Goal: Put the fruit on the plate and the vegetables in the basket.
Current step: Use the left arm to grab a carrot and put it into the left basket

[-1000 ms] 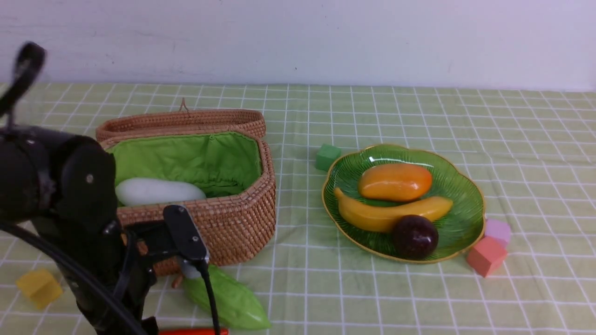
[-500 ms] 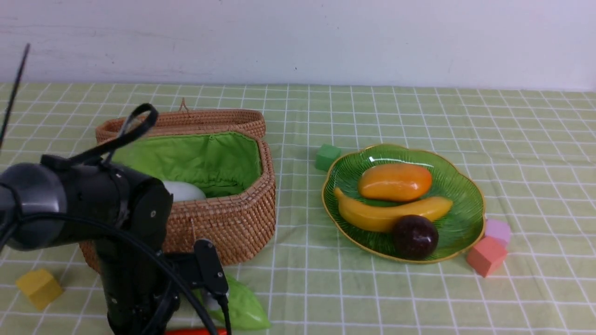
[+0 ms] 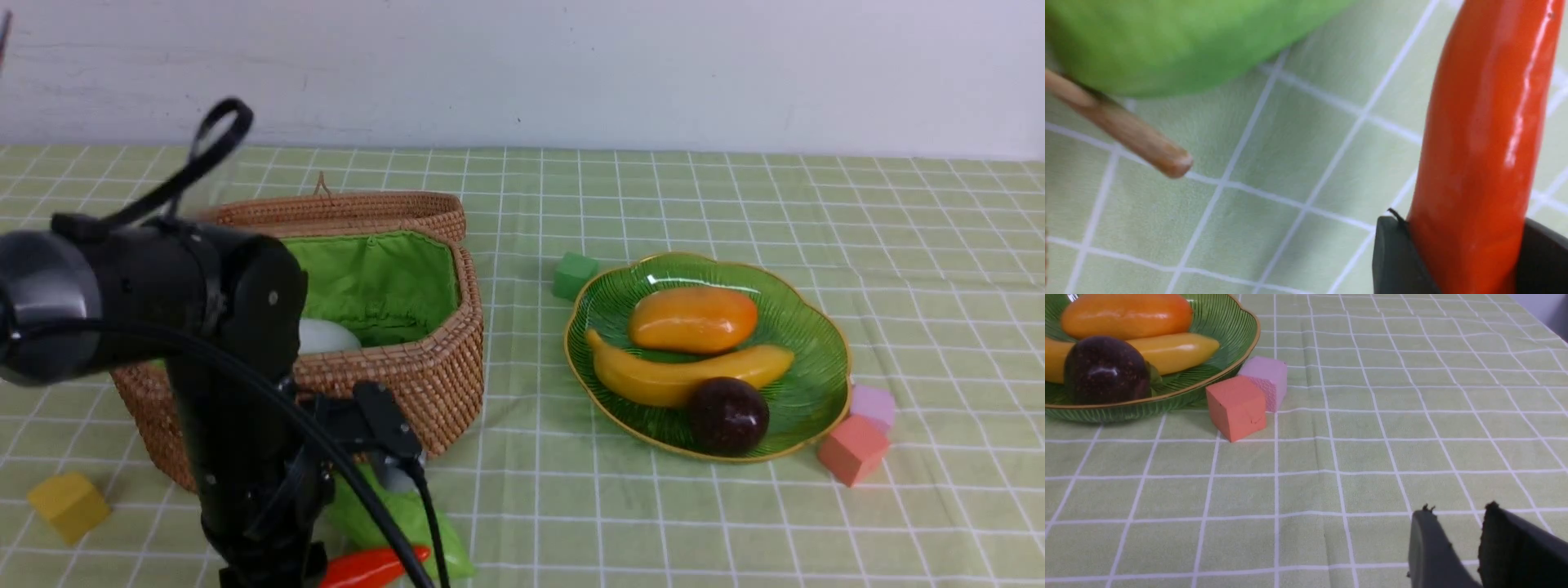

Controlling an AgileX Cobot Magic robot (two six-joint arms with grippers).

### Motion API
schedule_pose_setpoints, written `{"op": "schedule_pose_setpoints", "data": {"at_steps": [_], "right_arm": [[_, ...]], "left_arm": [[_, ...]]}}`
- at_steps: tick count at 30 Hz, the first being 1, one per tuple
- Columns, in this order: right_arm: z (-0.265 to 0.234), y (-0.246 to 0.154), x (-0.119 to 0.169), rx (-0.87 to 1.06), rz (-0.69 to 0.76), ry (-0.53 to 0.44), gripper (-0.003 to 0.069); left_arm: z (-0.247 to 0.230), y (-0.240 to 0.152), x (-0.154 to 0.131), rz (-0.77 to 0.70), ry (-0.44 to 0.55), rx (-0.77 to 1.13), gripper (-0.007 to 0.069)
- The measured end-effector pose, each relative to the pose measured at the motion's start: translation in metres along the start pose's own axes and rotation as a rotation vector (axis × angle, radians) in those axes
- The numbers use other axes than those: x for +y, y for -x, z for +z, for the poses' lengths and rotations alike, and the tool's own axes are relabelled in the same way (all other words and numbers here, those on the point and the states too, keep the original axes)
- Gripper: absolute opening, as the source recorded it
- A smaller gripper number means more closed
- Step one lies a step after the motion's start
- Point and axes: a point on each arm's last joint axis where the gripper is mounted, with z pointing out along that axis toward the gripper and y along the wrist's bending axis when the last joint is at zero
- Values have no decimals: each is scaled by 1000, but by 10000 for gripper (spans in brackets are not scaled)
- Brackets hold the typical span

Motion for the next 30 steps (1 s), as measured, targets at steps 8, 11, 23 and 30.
{"op": "schedule_pose_setpoints", "data": {"at_steps": [8,11,23,30], "right_arm": [[0,0,0,0,0,0,212],[0,0,0,0,0,0,212],[0,0,0,0,0,0,216],[0,0,0,0,0,0,222]], "left_arm": [[-102,7,-19,76,157,-320,318],[-127,7,-9,116,357,-352,318],[-101,45,57,102,733,-343,318],[-73,60,71,14,684,-354,425]]}}
